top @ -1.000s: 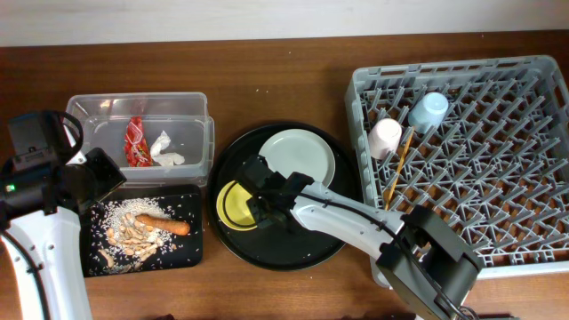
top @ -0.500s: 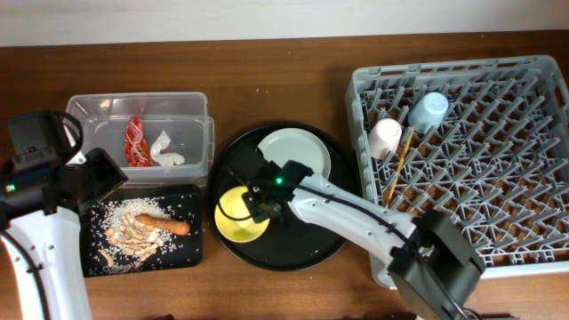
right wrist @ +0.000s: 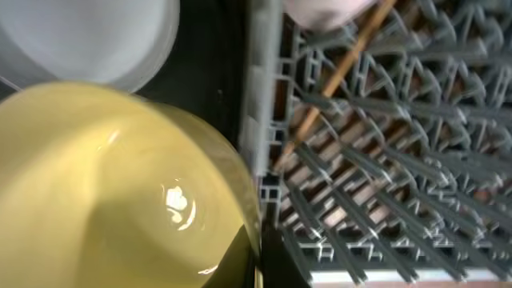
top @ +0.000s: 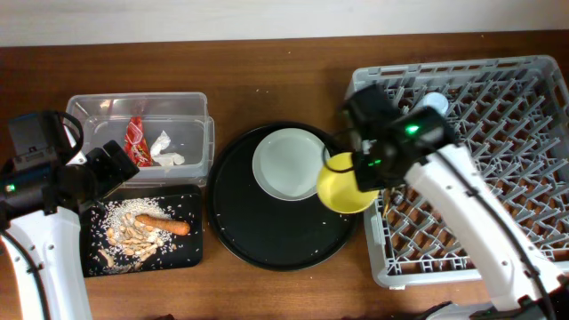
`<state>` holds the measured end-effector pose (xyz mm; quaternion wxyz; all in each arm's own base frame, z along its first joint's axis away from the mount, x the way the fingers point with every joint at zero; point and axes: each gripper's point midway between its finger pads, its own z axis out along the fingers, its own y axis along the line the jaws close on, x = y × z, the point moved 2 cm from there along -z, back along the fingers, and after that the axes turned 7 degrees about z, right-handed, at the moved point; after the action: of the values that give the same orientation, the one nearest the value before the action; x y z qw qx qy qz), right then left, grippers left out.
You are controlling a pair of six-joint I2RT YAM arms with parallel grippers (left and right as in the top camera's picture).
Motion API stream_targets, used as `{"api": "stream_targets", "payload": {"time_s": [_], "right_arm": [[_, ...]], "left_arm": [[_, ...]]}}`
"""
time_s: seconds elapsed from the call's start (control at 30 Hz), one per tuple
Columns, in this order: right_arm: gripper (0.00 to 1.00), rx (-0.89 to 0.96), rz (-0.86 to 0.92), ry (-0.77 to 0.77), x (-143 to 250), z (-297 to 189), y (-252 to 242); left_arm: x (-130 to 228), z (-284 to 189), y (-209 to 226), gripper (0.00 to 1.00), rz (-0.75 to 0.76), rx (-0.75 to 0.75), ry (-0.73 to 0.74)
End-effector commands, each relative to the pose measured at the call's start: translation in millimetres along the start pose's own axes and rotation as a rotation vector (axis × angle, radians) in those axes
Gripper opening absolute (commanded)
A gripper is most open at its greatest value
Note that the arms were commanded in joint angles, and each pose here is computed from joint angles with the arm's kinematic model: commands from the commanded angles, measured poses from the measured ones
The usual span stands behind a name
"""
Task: Sort waste into correct bins and load items into the dishwasher rack
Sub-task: 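Carry the yellow bowl to the rack's right side and release it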
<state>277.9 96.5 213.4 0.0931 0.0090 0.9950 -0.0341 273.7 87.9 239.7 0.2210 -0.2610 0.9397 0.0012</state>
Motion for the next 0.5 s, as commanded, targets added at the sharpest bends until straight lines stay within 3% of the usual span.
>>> {"api": "stream_targets", "payload": {"time_s": [0.0, 0.1, 0.17, 0.2, 0.37, 0.47], "right_arm": [[0.04, 0.002, 0.13, 0.009, -8.6, -2.5, -36.7], [0.04, 0.256, 0.306, 0.014, -6.4, -2.9, -118.8], [0.04, 0.592, 0.565, 0.006, 15.9, -21.6, -195.2], [0.04, 0.664, 0.677, 0.002, 24.7, -26.6, -220.0], [0.04, 0.72, 1.009, -0.149, 18.9, -23.3, -297.0], [0.04, 0.818, 1.107, -0.113, 31.9, -10.7, -339.1]], "left_arm": [[2.0, 1.5, -1.5, 0.99, 0.005, 0.004, 0.008], [2.0, 1.5, -1.5, 0.99, 0.005, 0.004, 0.008], [2.0, 1.5, -1.5, 0.99, 0.005, 0.004, 0.008], [2.0, 1.5, -1.5, 0.99, 0.005, 0.004, 0.008], [2.0, 1.5, -1.5, 0.99, 0.005, 0.004, 0.008], [2.0, 1.5, -1.5, 0.99, 0.005, 0.004, 0.008]]}}
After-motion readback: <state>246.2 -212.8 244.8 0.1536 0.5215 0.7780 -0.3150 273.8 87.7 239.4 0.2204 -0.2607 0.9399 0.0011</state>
